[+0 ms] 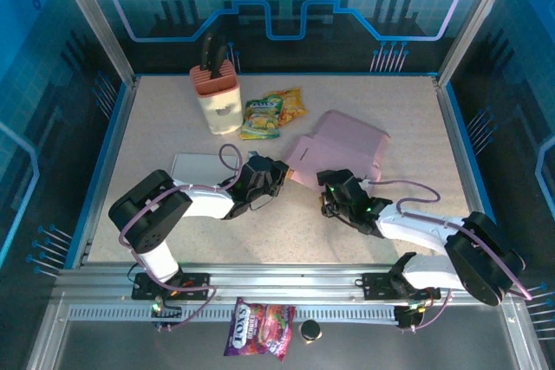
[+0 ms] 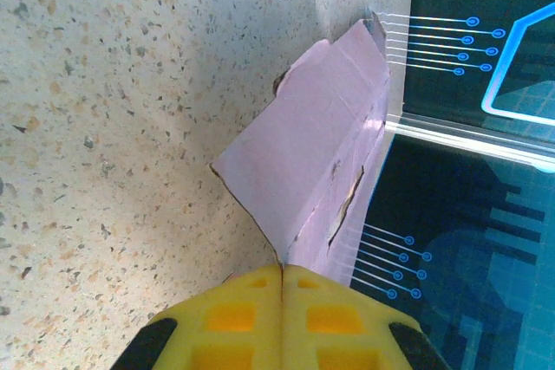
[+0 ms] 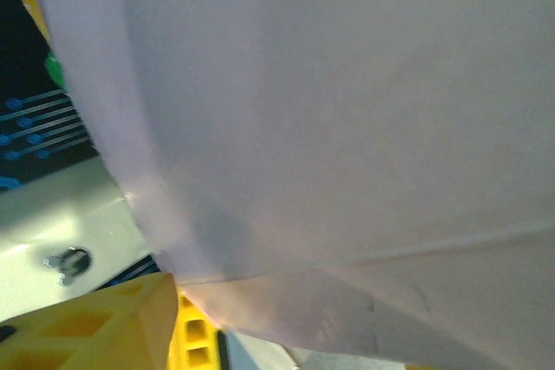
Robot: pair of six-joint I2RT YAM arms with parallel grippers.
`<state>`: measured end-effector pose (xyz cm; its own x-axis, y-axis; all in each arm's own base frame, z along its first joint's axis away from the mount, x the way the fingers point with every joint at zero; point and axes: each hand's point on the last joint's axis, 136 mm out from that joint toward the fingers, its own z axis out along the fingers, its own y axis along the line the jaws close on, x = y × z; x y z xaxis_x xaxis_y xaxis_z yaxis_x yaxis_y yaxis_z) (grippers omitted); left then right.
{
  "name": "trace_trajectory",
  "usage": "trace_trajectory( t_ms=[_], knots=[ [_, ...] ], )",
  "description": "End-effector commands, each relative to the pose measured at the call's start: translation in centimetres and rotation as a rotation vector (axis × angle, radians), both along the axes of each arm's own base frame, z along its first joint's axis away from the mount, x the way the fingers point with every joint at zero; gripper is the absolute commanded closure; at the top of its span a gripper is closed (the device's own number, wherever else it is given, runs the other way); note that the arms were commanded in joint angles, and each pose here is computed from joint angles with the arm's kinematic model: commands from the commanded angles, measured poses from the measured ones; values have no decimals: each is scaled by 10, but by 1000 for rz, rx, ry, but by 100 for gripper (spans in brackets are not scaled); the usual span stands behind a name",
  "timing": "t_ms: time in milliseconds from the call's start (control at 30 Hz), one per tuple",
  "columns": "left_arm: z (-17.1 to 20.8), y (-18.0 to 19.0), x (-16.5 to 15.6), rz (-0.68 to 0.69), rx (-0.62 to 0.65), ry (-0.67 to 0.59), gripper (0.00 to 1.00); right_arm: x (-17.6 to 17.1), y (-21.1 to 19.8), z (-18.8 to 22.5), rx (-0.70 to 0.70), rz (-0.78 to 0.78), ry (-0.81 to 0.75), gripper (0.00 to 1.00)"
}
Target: Fold the paper box
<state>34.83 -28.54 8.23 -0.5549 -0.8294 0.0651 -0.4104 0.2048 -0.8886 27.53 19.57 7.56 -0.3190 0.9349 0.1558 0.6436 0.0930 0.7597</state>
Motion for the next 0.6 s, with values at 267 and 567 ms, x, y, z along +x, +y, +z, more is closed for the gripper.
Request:
trace_trajectory(
  t_ms=[267, 567],
  knots=[
    [17, -13, 1, -14, -36, -15, 100, 11, -16, 24, -17, -49, -108, 75],
    [37, -20, -8, -61, -46, -18, 60, 23, -31, 49, -67, -29, -123, 100]
  ],
)
